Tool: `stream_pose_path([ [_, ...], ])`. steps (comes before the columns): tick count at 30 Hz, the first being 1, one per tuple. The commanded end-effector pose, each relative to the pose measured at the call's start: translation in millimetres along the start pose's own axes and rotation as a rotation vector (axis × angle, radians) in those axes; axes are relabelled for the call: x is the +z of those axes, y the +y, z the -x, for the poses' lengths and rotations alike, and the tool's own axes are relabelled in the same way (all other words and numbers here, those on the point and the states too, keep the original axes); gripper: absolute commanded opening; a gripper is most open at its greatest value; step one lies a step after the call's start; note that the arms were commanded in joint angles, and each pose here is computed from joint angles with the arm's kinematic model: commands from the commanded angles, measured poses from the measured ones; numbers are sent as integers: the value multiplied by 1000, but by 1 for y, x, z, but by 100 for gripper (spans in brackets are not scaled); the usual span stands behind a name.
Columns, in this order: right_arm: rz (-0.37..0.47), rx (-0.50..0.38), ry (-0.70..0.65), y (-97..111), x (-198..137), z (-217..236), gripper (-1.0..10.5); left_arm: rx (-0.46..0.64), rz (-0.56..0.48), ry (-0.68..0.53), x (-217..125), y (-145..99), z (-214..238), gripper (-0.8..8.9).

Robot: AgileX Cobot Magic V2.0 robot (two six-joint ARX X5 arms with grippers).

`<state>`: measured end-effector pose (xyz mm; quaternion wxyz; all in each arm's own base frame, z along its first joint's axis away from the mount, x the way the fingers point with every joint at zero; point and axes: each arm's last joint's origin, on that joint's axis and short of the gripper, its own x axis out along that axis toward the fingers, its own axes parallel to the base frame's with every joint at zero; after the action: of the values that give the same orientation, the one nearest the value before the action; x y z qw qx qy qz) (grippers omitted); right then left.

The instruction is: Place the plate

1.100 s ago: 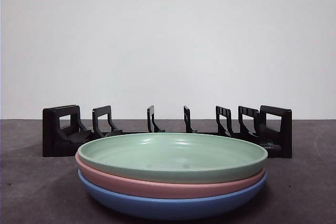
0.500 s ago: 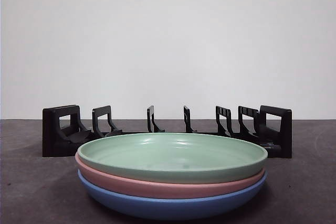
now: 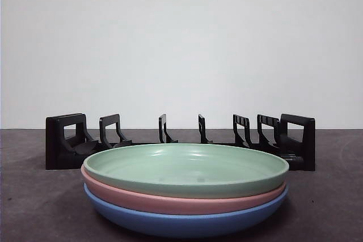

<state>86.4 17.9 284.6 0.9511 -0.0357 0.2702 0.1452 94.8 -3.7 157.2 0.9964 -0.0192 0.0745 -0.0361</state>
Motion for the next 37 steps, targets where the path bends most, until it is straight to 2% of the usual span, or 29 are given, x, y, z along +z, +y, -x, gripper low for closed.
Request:
stream_pose_path([
  [1, -7, 5, -13, 0, 2, 1, 19, 2, -14, 3, -5, 0, -2, 7],
  [8, 22, -79, -42, -2, 1, 3, 18, 2, -14, 2, -5, 0, -2, 7],
  [12, 82, -98, -265, -3, 1, -2, 18, 2, -14, 2, -5, 0, -2, 7],
  [15, 71, -142, -378, -6, -20, -14, 18, 2, -14, 2, -5, 0, -2, 7],
  [19, -19, -178, -391, -11, -63, -36, 18, 2, -14, 2, -5, 0, -2, 7],
  [24, -55, -218, -380, -16, -99, -60, 18, 2, -14, 1, -5, 0, -2, 7],
  [28, -56, -243, -423, -20, -109, -73, 18, 2, -14, 2, -5, 0, -2, 7],
  [37, -50, -246, -449, -20, -106, -71, 18, 2, -14, 2, -5, 0, -2, 7],
])
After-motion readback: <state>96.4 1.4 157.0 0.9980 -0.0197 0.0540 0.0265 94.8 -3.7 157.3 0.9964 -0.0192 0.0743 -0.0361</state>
